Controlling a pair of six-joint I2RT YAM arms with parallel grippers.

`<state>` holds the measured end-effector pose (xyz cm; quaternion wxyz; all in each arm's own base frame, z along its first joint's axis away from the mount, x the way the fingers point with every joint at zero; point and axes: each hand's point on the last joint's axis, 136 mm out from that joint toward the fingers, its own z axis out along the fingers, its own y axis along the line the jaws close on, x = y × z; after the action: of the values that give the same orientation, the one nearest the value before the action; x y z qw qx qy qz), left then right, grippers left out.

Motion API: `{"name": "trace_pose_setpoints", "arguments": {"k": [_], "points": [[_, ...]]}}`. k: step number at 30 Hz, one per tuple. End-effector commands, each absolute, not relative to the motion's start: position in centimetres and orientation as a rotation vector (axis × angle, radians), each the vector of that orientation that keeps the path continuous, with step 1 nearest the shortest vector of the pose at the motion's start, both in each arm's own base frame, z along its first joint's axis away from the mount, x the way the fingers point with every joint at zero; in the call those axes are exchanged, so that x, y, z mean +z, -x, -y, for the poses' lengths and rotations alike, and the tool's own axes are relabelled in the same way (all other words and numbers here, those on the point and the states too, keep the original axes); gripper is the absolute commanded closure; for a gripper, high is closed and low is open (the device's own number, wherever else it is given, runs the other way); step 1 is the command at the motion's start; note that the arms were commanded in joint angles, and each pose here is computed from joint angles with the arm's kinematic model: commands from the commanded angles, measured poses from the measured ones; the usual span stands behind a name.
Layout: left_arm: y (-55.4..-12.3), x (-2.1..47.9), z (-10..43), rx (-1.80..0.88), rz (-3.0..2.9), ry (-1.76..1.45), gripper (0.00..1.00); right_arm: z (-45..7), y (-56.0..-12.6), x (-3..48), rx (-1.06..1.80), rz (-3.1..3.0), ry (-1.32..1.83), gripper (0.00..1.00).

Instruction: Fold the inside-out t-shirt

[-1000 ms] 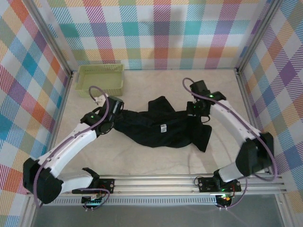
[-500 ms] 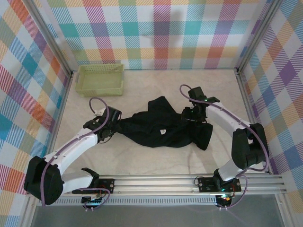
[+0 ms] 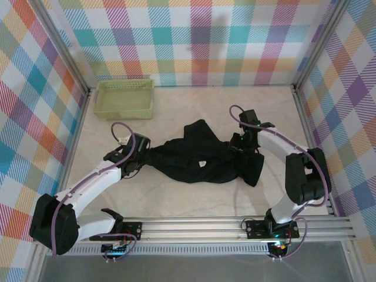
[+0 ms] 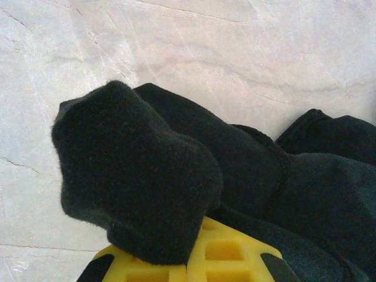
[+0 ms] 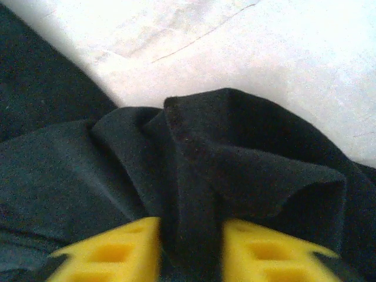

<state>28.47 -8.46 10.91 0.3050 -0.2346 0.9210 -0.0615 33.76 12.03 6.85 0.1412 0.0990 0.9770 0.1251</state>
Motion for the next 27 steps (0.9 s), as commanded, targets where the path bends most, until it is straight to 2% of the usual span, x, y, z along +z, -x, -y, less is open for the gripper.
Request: {"name": "trace_pose_setpoints", "arguments": {"k": [1,3,4,11,18,27], "points": [[-29.3,14.0,9.0,-0.274,-2.359,0.622,1.00,-11.2,-34.4,9.4,0.316,-2.744,-0.313,0.87],[-29.6,16.7,9.4,-0.342,-2.296,0.615,1.00,-10.4,-34.3,12.6,0.281,-2.675,-0.316,0.98],[-29.7,18.0,9.5,-0.372,-2.264,0.611,1.00,-10.0,-34.3,14.4,0.273,-2.634,-0.316,1.00],[-28.5,32.0,8.9,-0.600,-1.942,0.584,1.00,-6.9,-30.4,31.2,0.271,-2.273,-0.279,1.00],[-23.0,45.8,7.7,-0.851,-1.627,0.479,1.00,-5.7,-22.6,46.4,0.428,-1.936,-0.180,1.00],[-16.6,55.5,6.5,-1.056,-1.376,0.365,1.00,-3.9,-12.5,60.7,0.553,-1.527,-0.071,1.00]]}}
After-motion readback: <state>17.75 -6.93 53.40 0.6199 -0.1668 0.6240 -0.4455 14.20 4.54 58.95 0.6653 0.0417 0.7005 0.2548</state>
